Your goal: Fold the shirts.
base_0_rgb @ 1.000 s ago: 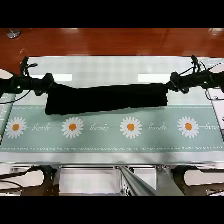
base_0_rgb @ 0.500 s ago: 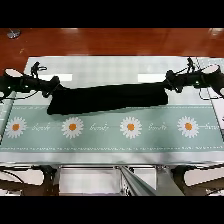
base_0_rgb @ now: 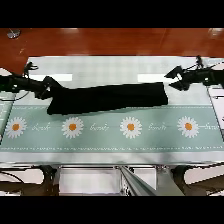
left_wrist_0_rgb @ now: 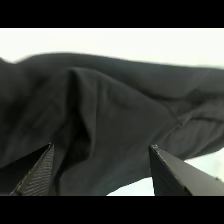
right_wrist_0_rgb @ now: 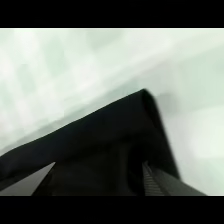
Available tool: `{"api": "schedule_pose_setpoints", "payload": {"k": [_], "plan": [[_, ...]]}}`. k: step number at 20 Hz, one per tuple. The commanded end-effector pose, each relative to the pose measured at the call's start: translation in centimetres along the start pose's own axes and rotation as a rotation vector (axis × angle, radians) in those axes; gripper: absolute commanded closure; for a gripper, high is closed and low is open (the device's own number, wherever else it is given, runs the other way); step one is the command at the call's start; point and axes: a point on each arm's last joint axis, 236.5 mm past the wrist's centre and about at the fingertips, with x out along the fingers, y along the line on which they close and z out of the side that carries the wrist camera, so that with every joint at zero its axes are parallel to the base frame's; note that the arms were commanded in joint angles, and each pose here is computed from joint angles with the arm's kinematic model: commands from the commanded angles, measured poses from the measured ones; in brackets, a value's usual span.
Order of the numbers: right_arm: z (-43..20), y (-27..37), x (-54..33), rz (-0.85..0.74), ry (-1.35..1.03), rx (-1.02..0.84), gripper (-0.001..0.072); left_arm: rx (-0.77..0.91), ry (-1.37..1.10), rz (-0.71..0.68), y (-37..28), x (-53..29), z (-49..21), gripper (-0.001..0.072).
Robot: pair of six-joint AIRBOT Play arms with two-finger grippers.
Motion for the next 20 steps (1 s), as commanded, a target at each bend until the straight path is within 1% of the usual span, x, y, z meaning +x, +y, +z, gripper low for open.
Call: {"api": "schedule_pose_setpoints", "payload": {"k": [1,3,5,6,9,12,14,16,17,18,19,20], "plan": [[0.2,-4.4,-4.3,-0.076,0.052,0.048,0.0087,-0.031,-0.18,0.076,1.4,-5.1,2.6,0.0011],[-1.1,-8.1,-4.7,-0.193,0.1,0.055,0.0088,0.008,-0.384,0.091,-0.1,-7.7,4.3,0.0011],[-1.8,-9.1,-3.9,-0.21,0.125,0.058,0.009,0.08,-0.549,0.084,-3.3,-9.1,3.7,0.0011],[-2.2,-8.7,-3.0,-0.194,0.143,0.055,0.009,0.117,-0.567,0.07,-4.8,-8.8,2.4,0.0011],[-4.2,-7.3,0.4,-0.169,0.229,0.027,0.0091,0.229,-0.449,-0.005,-9.7,-6.1,-3.3,0.0011],[-5.3,-5.7,3.6,-0.166,0.294,-0.026,0.0091,0.302,-0.396,-0.077,-13.8,-4.4,-5.9,0.0011],[-5.8,-4.2,5.0,-0.142,0.333,-0.049,0.0091,0.34,-0.357,-0.082,-14.6,-2.8,-6.9,0.0012],[-6.5,-3.4,6.1,-0.145,0.363,-0.078,0.0092,0.328,-0.328,-0.089,-14.6,-1.7,-7.3,0.0012],[-6.8,-3.1,6.4,-0.148,0.367,-0.091,0.0121,0.314,-0.319,-0.102,-14.8,-1.4,-7.4,0.0012],[-7.0,-2.8,6.4,-0.145,0.373,-0.099,0.0314,0.299,-0.313,-0.115,-15.0,-1.2,-7.4,0.0012],[-7.4,-2.3,6.2,-0.128,0.389,-0.115,0.0586,0.298,-0.307,-0.119,-15.1,-1.1,-7.5,0.0014],[-7.8,-1.4,5.7,-0.088,0.413,-0.131,0.0677,0.329,-0.289,-0.12,-15.2,-0.8,-8.0,0.0018]]}}
